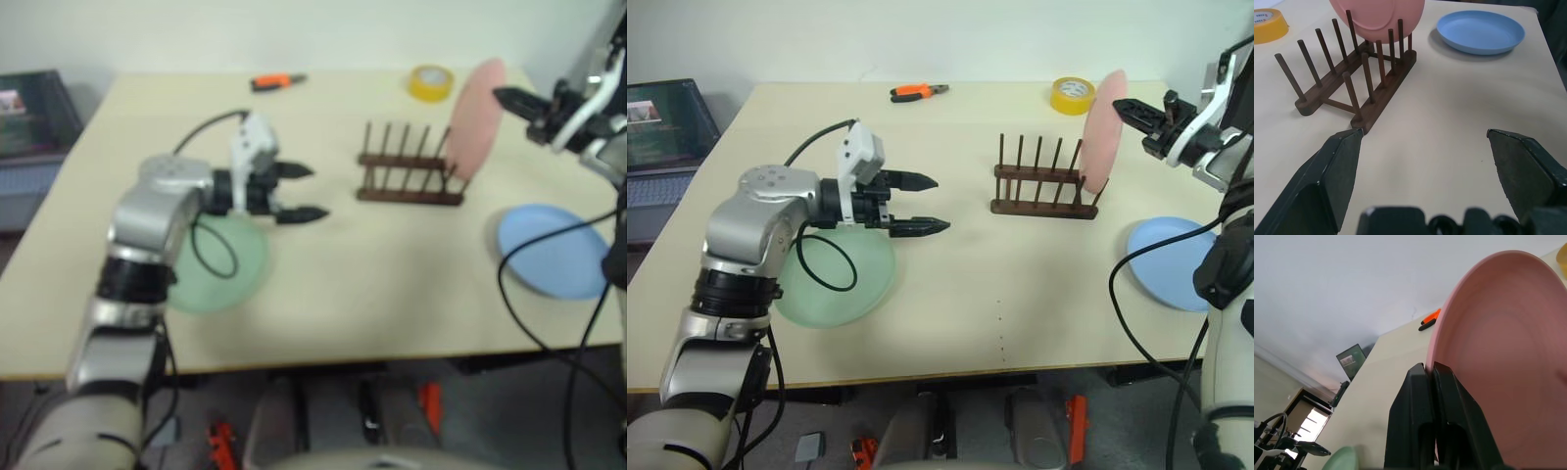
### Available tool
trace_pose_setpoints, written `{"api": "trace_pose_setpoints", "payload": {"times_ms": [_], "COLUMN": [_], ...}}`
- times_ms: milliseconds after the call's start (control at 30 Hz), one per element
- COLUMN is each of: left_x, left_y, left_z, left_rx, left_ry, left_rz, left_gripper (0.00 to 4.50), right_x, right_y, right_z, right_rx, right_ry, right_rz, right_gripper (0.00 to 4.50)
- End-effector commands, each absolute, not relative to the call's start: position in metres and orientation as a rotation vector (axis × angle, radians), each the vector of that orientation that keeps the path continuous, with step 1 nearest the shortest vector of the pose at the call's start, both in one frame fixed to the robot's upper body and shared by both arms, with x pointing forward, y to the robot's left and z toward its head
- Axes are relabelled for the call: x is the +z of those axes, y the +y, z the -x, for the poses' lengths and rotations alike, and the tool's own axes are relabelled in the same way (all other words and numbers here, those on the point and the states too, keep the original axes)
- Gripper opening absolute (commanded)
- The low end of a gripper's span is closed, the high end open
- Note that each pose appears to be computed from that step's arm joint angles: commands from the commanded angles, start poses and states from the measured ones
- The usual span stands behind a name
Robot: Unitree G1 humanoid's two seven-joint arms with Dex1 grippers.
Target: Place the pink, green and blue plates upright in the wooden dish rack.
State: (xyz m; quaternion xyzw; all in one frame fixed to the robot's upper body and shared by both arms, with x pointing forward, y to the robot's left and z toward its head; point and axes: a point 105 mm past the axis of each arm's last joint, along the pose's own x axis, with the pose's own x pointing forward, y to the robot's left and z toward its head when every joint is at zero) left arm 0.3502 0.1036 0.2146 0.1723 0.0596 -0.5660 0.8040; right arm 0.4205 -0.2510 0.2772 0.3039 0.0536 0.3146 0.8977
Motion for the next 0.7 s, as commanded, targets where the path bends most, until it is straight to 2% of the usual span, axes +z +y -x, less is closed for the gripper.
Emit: {"api": "trace_pose_setpoints", "payload": {"times_ms": [33,467,700], "left_x": [0.225,0.223,0.221], "left_y": [0.103,0.105,0.105], "left_z": [-0.349,-0.351,-0.352], "left_rx": [-1.206,-1.19,-1.187], "left_ry": [0.083,0.084,0.086], "left_rz": [-0.414,-0.432,-0.433], "left_gripper": [4.46,4.46,4.46], "right_x": [0.292,0.281,0.28], "right_y": [-0.255,-0.254,-0.252], "right_z": [-0.419,-0.419,-0.418], "right_rx": [0.666,0.689,0.7], "right_ry": [0.043,0.067,0.085], "right_rz": [-0.617,-0.394,-0.388], "right_gripper": [0.0,0.0,0.0]}}
